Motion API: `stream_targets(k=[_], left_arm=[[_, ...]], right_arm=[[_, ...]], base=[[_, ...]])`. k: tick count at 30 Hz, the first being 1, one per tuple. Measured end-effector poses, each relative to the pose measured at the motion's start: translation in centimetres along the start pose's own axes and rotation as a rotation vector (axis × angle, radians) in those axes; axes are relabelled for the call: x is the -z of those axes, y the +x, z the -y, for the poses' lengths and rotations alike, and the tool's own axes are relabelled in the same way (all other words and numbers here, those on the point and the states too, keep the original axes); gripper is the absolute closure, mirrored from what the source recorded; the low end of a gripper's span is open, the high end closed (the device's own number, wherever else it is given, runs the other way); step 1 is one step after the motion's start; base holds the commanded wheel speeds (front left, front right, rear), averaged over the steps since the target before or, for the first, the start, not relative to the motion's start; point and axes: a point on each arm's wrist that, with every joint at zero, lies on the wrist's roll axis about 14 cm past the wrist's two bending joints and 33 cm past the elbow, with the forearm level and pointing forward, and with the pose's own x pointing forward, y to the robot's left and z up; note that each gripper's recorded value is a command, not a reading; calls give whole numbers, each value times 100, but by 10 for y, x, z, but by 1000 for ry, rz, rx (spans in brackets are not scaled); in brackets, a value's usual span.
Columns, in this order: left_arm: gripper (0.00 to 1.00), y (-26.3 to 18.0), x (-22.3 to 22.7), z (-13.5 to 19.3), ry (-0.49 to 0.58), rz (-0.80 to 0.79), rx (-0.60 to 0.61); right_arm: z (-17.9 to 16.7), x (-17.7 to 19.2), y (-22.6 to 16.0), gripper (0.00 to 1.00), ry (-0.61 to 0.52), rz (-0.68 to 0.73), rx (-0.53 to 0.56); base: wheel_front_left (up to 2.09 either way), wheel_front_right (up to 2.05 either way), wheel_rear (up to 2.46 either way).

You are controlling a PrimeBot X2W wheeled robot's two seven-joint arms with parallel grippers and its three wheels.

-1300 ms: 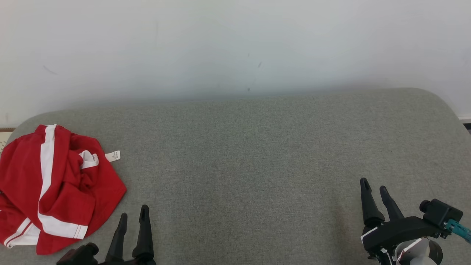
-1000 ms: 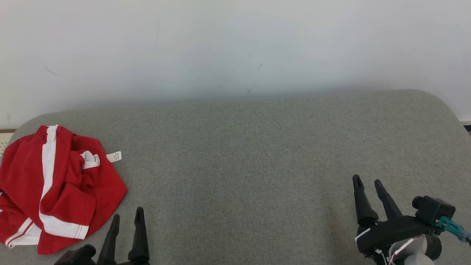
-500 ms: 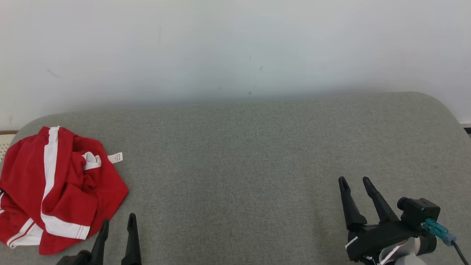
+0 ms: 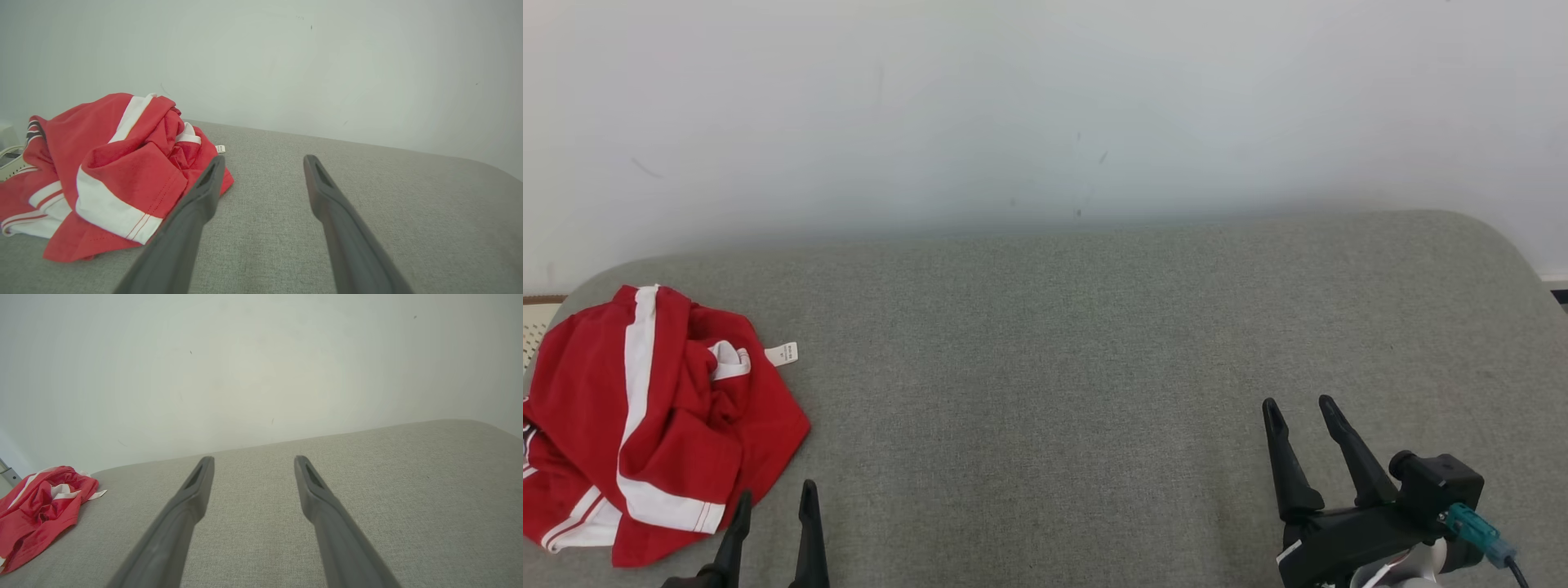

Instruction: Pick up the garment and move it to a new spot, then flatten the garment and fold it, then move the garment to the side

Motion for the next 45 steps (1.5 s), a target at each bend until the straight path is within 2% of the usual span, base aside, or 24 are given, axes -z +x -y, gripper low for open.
stream_targets(k=[21,27,33,45], left_arm=[[0,-8,-6,-14,205,21,-7],[0,-9,-8,-14,221,28,0],[0,-9,-7,-11,216,28,9],[0,-8,-8,-9,207,28,17]], right_arm=[[-22,5,-5,0,-120,10,-80],[-21,5,-6,0,-128,6,-75],[-6,-1,-8,0,-107,22,-18],[-7,2,-10,0,-102,5,-10]], base=[[0,0,0],[0,0,0],[0,0,0],[0,0,0]])
